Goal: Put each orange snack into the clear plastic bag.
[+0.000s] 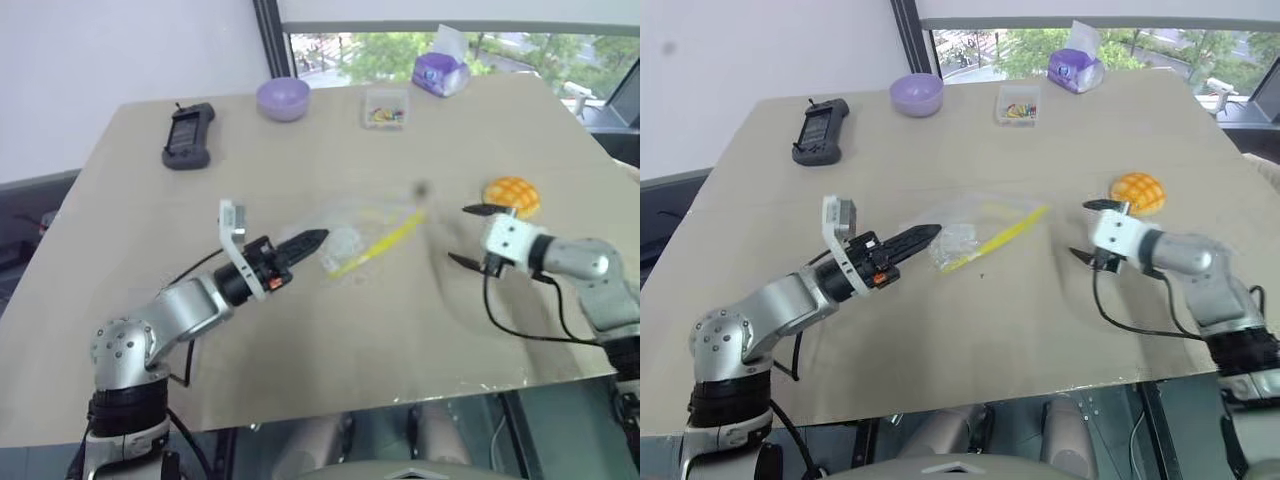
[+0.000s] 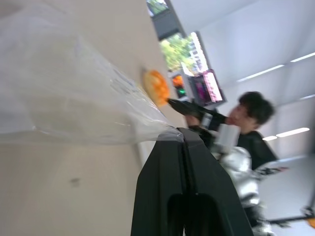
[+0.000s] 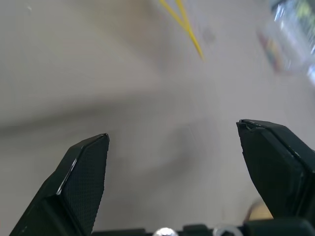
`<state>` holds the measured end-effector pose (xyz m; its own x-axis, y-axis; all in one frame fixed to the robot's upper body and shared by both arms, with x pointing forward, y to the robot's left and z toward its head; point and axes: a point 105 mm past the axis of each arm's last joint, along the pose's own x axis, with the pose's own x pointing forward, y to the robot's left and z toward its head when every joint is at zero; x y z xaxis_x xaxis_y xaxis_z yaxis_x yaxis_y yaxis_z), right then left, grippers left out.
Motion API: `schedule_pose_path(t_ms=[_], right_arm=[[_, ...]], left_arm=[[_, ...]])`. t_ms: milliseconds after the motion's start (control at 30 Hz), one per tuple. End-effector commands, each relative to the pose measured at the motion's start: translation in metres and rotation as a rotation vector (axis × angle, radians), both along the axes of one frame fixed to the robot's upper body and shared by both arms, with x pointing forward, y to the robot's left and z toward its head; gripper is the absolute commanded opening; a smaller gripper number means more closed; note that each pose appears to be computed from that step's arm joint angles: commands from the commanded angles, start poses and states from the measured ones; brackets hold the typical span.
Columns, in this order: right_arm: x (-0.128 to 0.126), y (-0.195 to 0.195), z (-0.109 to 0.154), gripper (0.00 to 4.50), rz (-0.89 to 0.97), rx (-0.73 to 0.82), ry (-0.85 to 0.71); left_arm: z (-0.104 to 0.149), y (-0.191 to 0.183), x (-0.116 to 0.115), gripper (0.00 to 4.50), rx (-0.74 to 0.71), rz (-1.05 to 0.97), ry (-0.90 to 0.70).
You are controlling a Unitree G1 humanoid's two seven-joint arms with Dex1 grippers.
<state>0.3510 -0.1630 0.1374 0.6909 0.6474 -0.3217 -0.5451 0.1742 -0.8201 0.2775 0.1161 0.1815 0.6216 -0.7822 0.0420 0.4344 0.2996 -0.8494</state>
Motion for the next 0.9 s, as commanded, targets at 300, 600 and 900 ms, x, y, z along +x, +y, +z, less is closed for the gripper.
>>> schedule_pose_path(t_ms=[300, 600, 900], right_arm=[[0.017, 0.053, 0.033, 3.64, 0.158, 0.088, -0.222], [0.013, 0.058, 0.029, 0.07, 0.191, 0.093, -0.199], [0.012, 0.059, 0.027, 0.00, 0.197, 0.104, -0.152]], left_arm=[[-0.003, -0.006, -0.005, 0.00, 0.030, -0.049, 0.025], [-0.007, 0.002, -0.004, 0.00, 0.078, -0.005, 0.035], [-0.005, 0.009, -0.001, 1.15, 0.334, 0.080, -0.207]])
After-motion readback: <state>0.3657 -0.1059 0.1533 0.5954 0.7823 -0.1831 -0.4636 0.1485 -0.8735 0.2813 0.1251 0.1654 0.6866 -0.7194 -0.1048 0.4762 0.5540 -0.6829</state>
